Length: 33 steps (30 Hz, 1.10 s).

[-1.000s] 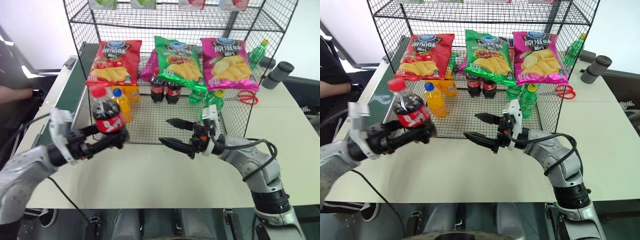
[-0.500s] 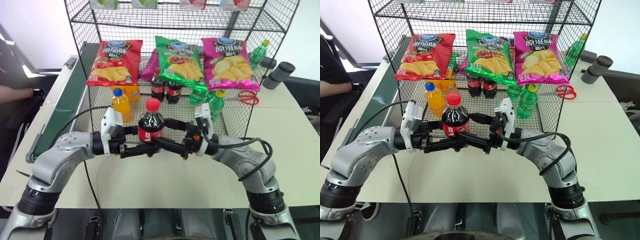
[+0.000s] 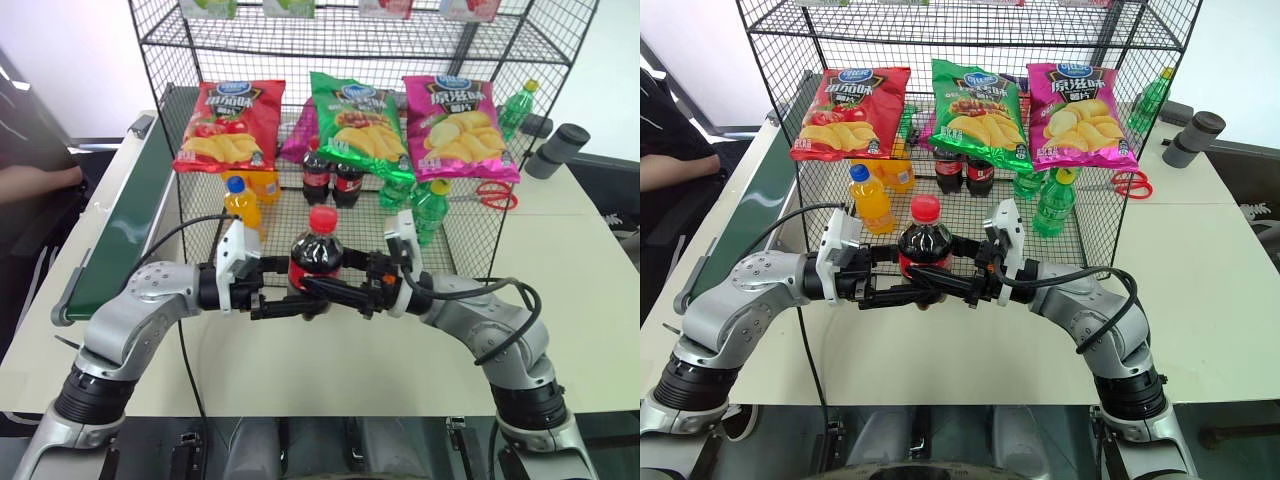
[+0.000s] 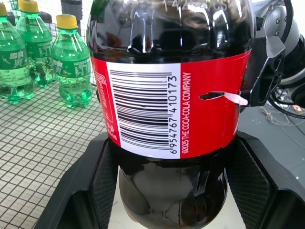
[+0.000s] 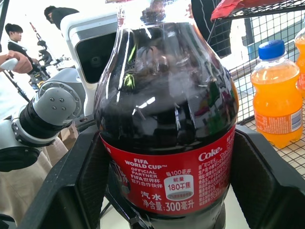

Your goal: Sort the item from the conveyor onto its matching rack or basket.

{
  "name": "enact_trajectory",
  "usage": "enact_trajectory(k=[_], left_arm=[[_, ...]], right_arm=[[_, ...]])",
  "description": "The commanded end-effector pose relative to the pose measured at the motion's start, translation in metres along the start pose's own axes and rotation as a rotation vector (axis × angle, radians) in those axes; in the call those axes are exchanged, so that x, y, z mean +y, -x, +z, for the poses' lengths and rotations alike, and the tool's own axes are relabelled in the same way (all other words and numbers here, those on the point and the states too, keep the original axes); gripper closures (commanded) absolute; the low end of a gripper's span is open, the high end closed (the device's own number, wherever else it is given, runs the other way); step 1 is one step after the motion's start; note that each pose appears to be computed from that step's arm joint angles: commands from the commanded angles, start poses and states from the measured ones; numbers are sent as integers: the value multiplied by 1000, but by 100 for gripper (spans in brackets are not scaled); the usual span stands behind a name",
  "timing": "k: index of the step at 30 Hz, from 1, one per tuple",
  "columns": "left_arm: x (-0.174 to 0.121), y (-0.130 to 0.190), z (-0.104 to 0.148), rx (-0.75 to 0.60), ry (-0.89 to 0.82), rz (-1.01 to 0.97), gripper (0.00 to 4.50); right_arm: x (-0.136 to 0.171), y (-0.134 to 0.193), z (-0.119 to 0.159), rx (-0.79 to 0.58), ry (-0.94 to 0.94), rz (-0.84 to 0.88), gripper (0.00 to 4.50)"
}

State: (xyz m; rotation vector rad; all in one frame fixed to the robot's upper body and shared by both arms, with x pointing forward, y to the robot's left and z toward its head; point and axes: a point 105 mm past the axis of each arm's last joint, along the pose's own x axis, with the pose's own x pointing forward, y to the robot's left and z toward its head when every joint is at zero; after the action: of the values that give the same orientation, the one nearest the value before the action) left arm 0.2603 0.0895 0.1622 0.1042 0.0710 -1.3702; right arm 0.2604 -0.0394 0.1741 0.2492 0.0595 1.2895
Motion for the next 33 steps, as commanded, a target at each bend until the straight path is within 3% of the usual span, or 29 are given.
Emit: enact_trajectory(k=[1, 4, 14, 20, 27, 33], left_arm=[[-5, -2, 11, -30, -27, -28, 124], [-2, 0, 9, -19, -41, -5, 2], [17, 43, -19, 71, -3, 247, 2], [23, 83, -35, 33, -6, 505, 2], [34, 98, -30, -71, -42, 699, 2], [31, 93, -33, -84, -29, 695, 2]], right_arm=[[9, -5, 10, -43, 21, 39, 153], [8, -5, 11, -47, 26, 31, 153], [-24, 4, 21, -92, 191, -165, 153], [-54, 1, -1, -70, 351, -332, 153], [-100, -4, -14, -139, 407, -566, 153], [-130, -16, -18, -167, 442, -683, 153]])
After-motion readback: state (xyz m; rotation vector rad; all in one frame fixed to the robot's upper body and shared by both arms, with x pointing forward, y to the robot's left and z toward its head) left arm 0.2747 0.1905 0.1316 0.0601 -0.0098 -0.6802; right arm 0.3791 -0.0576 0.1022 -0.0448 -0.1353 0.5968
